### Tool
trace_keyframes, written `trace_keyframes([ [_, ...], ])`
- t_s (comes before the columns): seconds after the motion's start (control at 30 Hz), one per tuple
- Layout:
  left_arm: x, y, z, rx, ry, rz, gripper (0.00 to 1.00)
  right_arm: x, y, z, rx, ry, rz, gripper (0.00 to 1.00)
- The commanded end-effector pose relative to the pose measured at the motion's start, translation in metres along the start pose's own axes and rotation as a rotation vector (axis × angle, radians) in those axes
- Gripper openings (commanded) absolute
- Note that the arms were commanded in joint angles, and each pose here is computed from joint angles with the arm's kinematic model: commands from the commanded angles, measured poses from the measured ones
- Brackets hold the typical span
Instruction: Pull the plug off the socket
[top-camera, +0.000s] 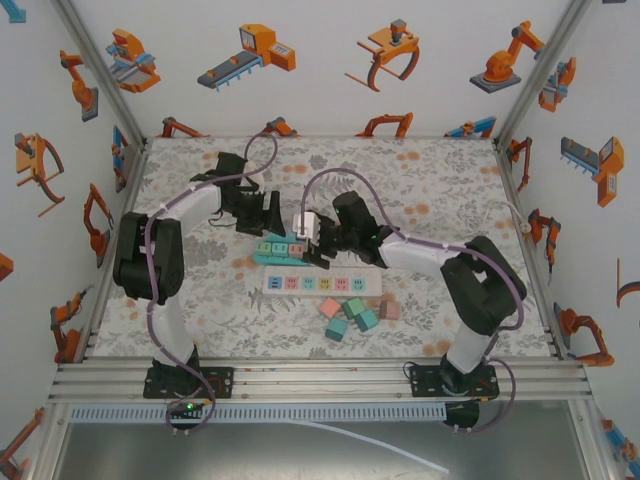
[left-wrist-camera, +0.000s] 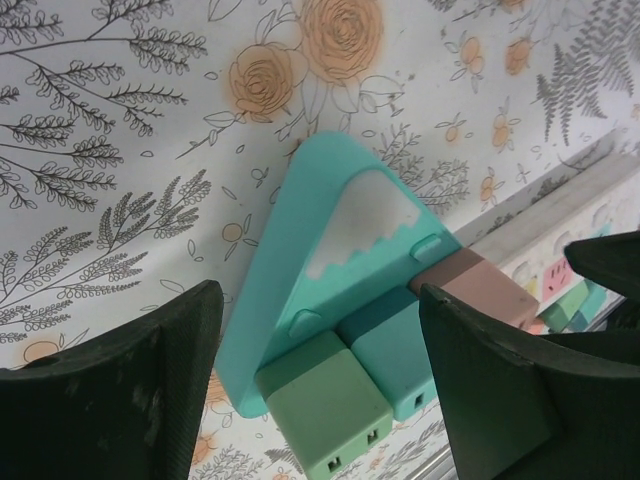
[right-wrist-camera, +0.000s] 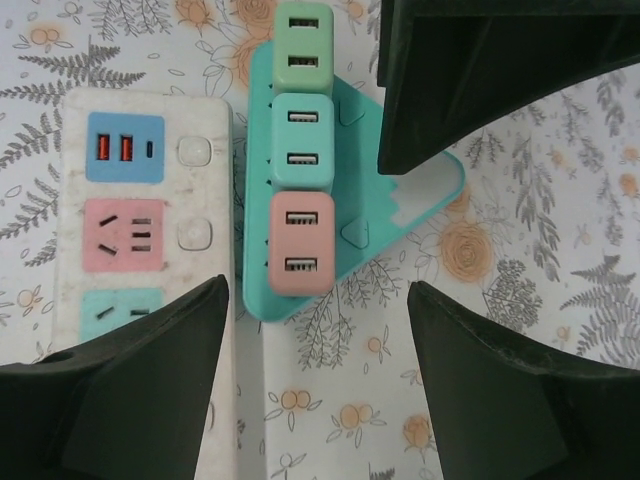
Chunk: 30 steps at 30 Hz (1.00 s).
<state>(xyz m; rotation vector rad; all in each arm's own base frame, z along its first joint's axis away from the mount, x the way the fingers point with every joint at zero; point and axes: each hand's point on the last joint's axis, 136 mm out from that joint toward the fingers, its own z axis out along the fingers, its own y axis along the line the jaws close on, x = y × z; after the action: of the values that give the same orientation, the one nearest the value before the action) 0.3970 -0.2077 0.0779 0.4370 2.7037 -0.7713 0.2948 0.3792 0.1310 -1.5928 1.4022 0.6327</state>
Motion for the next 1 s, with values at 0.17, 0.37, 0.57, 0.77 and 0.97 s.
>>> trace_keyframes([
  [0.17, 0.013, 0.006, 0.003, -0.031, 0.088, 0.022, 0.73, -0.007, -0.007, 0.022, -0.023, -0.026, 0.0, 0.57],
  [0.37, 0.017, 0.01, 0.007, -0.046, 0.108, 0.015, 0.69, 0.002, -0.004, 0.031, -0.051, 0.009, 0.023, 0.51],
  [0.57, 0.019, 0.012, 0.009, -0.077, 0.116, 0.024, 0.64, 0.006, -0.002, 0.039, -0.064, 0.027, 0.03, 0.46],
  [0.77, 0.024, 0.019, 0.015, -0.114, 0.143, 0.022, 0.63, 0.009, -0.001, 0.043, -0.077, 0.047, 0.036, 0.39],
  [0.97, 0.03, 0.027, 0.02, -0.151, 0.179, 0.003, 0.63, -0.004, 0.0, 0.041, -0.095, 0.019, 0.03, 0.31],
])
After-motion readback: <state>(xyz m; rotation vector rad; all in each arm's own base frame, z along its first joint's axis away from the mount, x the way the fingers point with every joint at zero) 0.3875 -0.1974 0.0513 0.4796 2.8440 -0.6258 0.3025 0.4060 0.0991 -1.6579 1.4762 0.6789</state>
